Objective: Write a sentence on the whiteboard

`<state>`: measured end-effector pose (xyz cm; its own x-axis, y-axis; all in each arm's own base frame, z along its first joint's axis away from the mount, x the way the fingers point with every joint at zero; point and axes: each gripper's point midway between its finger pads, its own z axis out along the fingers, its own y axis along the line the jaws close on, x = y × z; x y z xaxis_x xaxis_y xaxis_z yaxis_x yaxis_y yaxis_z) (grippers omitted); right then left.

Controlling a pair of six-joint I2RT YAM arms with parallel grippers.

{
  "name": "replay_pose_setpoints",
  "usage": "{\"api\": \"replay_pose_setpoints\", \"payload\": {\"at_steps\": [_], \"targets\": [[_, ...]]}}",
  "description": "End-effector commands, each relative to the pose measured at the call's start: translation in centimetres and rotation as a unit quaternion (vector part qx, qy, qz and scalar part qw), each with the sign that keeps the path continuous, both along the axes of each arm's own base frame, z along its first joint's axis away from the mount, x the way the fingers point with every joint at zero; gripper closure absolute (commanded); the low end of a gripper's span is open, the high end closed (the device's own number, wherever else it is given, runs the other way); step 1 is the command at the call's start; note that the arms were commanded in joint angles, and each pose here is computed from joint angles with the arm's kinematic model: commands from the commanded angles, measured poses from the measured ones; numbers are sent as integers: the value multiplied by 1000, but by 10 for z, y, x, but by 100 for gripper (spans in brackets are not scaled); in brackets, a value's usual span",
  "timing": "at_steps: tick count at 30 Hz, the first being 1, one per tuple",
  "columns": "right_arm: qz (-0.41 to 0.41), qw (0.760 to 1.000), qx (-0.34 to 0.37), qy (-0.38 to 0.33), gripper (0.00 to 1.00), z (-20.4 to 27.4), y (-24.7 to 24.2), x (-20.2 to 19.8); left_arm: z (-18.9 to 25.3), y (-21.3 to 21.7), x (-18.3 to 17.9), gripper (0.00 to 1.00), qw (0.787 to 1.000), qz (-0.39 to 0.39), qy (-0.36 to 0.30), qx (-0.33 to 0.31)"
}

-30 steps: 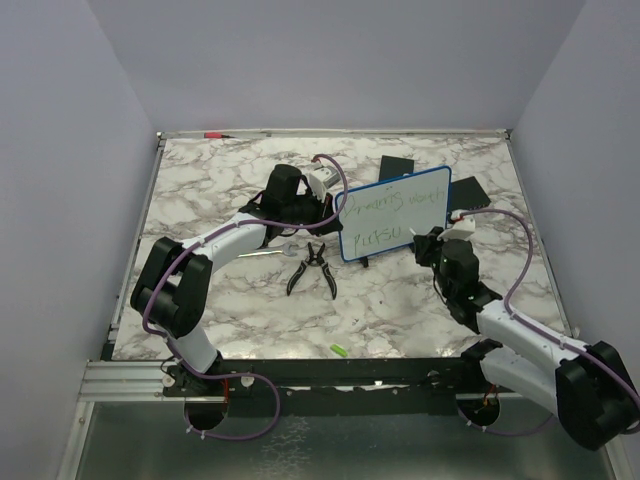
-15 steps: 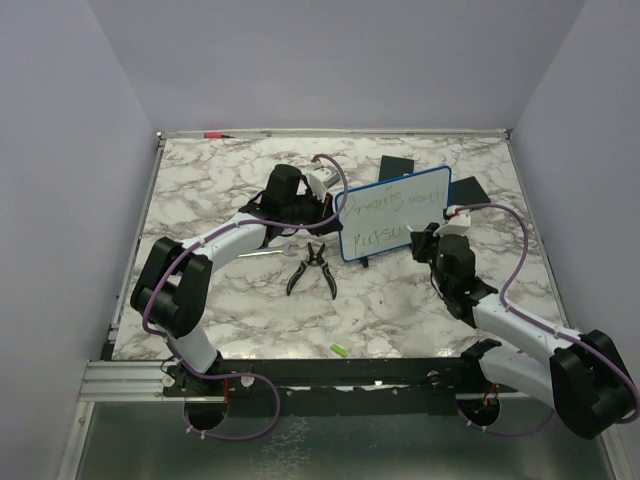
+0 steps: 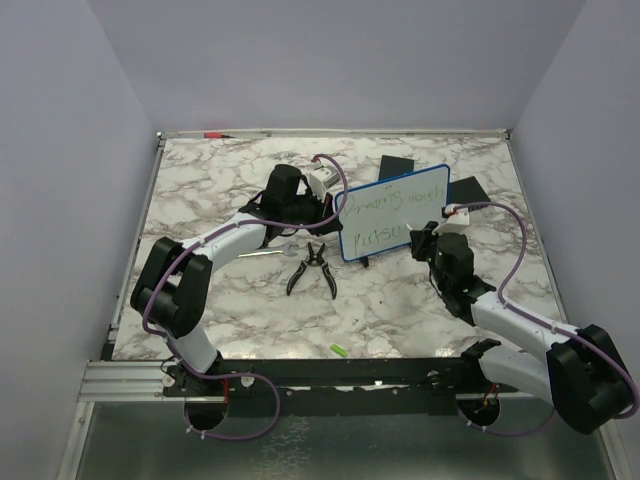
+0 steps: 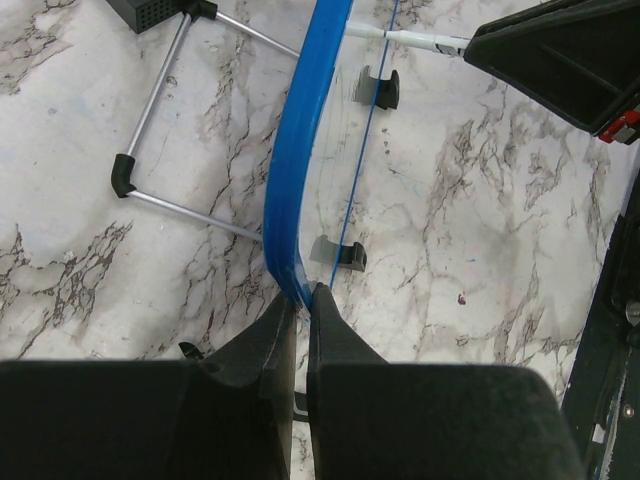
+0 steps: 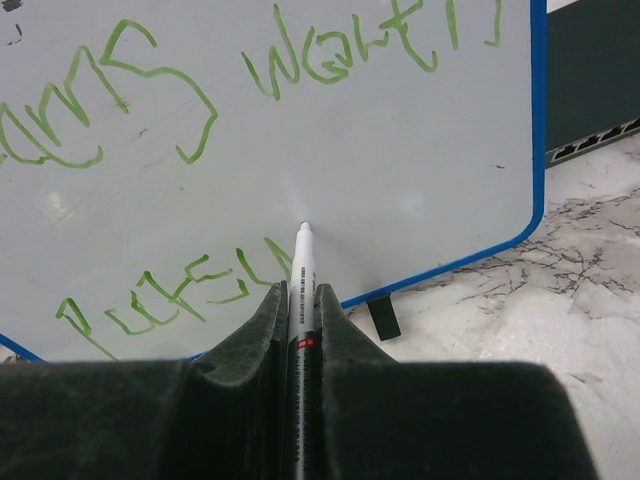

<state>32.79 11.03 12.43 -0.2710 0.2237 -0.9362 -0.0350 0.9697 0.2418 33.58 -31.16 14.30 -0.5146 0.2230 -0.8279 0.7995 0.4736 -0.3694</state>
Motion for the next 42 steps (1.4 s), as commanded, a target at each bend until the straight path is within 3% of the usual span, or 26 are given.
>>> {"api": "replay_pose_setpoints", "payload": {"at_steps": [1,23,42], "targets": [[0,1000,-1,14,99,-7,1,1,-13,1,0,100,1000,2,2,25],[-11,998,-1,54,99,-34,-3,-6,-12,0,0,100,1000,2,1,25],[-8,1000,10,-14,99,16,-5,-3,-13,1,0,100,1000,3,2,26]]}}
